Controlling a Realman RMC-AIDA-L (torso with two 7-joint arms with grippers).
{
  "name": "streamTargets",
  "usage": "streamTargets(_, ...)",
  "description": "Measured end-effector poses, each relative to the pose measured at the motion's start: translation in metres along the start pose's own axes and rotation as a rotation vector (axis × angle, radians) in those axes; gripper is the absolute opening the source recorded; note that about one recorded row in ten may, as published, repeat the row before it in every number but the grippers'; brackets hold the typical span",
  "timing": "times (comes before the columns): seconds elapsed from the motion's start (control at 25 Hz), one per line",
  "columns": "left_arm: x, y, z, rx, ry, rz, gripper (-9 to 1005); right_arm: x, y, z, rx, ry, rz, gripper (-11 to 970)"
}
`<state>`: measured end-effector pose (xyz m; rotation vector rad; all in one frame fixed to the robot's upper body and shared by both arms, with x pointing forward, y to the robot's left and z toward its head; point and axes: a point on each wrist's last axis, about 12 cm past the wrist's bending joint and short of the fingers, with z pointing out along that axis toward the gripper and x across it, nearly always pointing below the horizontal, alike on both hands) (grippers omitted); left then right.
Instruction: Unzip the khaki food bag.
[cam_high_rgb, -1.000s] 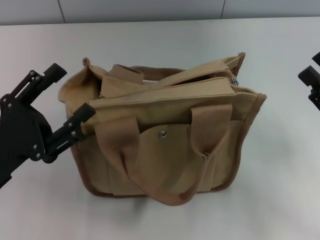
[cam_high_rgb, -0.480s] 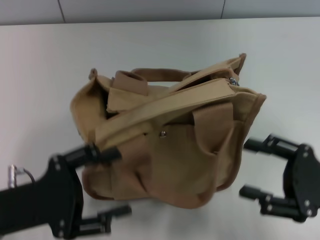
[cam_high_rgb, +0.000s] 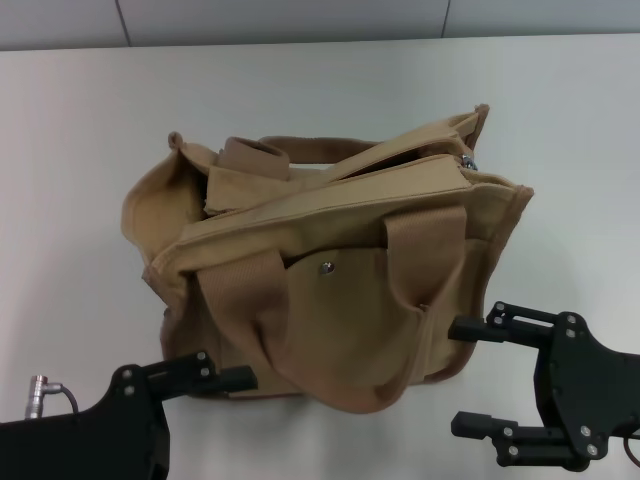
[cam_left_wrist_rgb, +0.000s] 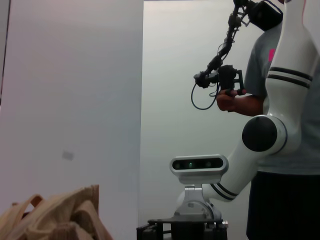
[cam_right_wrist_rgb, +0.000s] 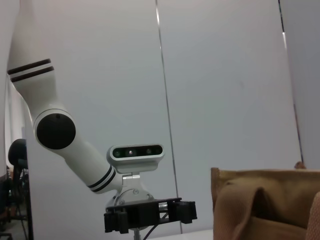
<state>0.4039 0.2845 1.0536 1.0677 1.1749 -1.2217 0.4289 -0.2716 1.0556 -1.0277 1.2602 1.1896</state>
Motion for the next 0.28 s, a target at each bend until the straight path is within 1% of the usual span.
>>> streamTargets(0.28, 0.0011, 0.0021, -0.0003, -0.016, 0.011, -0.003, 770, 0.001, -0.0033, 0.0019, -0.002, 0.02, 0.015, 745)
